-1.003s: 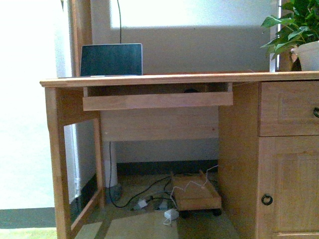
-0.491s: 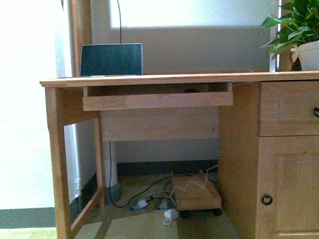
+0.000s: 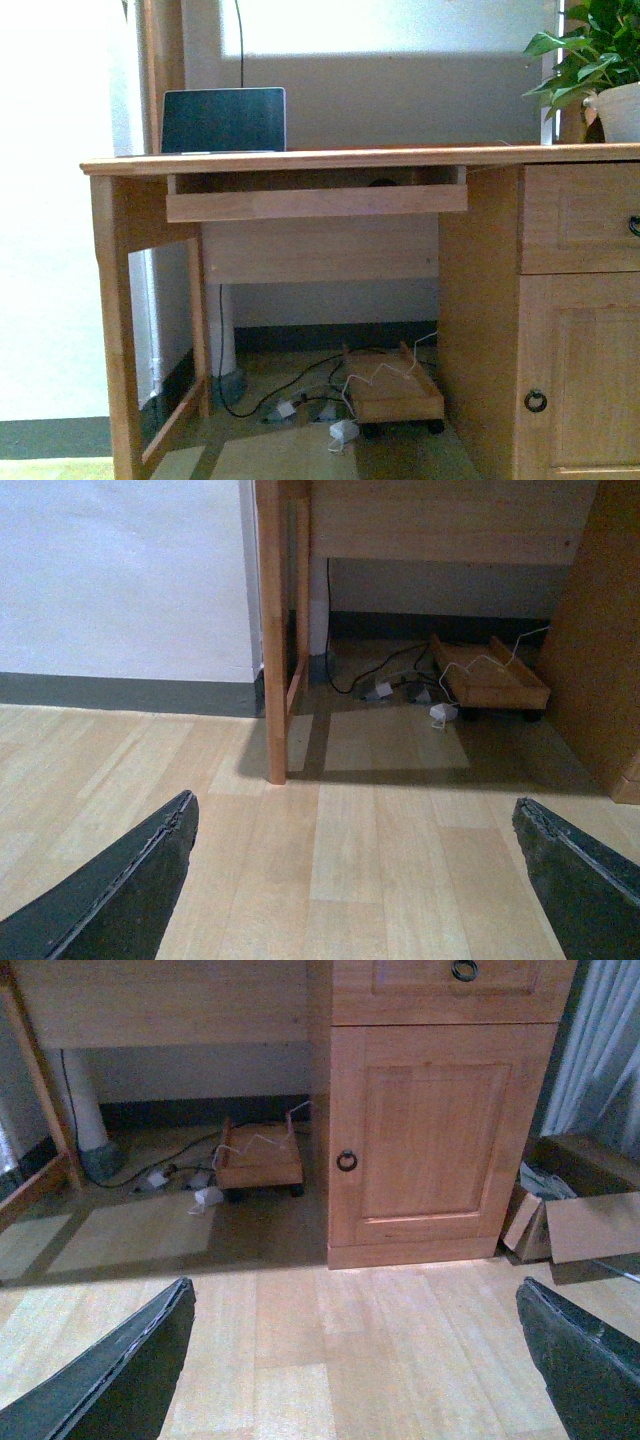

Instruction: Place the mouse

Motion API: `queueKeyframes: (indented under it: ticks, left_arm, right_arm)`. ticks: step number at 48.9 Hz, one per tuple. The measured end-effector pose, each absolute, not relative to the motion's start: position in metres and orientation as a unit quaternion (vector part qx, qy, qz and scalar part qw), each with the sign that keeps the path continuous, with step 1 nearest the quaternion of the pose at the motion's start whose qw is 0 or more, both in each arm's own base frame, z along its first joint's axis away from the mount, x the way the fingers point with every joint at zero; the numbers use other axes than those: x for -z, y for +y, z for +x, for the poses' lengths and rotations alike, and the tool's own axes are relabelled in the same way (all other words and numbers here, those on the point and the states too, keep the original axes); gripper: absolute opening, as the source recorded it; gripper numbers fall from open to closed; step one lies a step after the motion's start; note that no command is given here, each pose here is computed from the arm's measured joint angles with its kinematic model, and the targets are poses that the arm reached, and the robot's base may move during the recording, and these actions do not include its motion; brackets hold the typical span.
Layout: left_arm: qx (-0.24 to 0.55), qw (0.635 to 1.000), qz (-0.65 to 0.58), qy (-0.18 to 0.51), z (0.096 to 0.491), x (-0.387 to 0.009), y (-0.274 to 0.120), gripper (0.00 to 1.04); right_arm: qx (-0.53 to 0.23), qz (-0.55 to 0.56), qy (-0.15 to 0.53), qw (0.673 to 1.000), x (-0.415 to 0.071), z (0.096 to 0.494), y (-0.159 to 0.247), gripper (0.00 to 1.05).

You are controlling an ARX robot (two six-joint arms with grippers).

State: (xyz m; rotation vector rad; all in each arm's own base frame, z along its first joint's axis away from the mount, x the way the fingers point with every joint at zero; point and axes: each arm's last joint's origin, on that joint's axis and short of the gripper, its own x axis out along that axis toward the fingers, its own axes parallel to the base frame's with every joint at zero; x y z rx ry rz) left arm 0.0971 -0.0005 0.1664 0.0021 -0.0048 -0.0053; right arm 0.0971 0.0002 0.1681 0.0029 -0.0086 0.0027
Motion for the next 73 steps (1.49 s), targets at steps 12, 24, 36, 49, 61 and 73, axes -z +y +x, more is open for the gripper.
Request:
queueKeyframes:
  ticks: [12, 24, 36, 49, 61, 73]
  left_arm:
    - [0.003, 1.000, 0.001, -0.002, 0.0971, -0.1664, -0.0005, 0.97]
    - [0.002, 1.000, 0.001, -0.002, 0.0971, -0.1664, -0.0005, 0.97]
    - [0.003, 1.000, 0.001, -0.002, 0.0971, -0.1664, -0.0005, 0.97]
    - [0.002, 1.000, 0.001, -0.002, 0.0971, -0.1664, -0.0005, 0.97]
    - [0.002, 1.000, 0.001, -0.002, 0.0971, -0.1664, -0.0005, 0.97]
    - [0.002, 1.000, 0.001, -0.003, 0.0971, -0.1665, -0.0005, 0.97]
  right_arm:
    - [-0.001, 0.001, -0.004, 1.000, -0.1681, 0.0971, 0.0002, 0.97]
    - [-0.001, 0.001, -0.004, 1.000, -0.1681, 0.0971, 0.0002, 0.97]
    - [-0.001, 0.001, -0.004, 1.000, -0.1681, 0.0971, 0.0002, 0.97]
    - [-0.001, 0.001, -0.004, 1.000, -0.1681, 0.0970, 0.0002, 0.97]
    - [-0.001, 0.001, -0.004, 1.000, -0.1681, 0.0971, 0.0002, 0.97]
    - [-0.001, 0.001, -0.004, 1.000, -0.1681, 0.0971, 0.0002, 0.97]
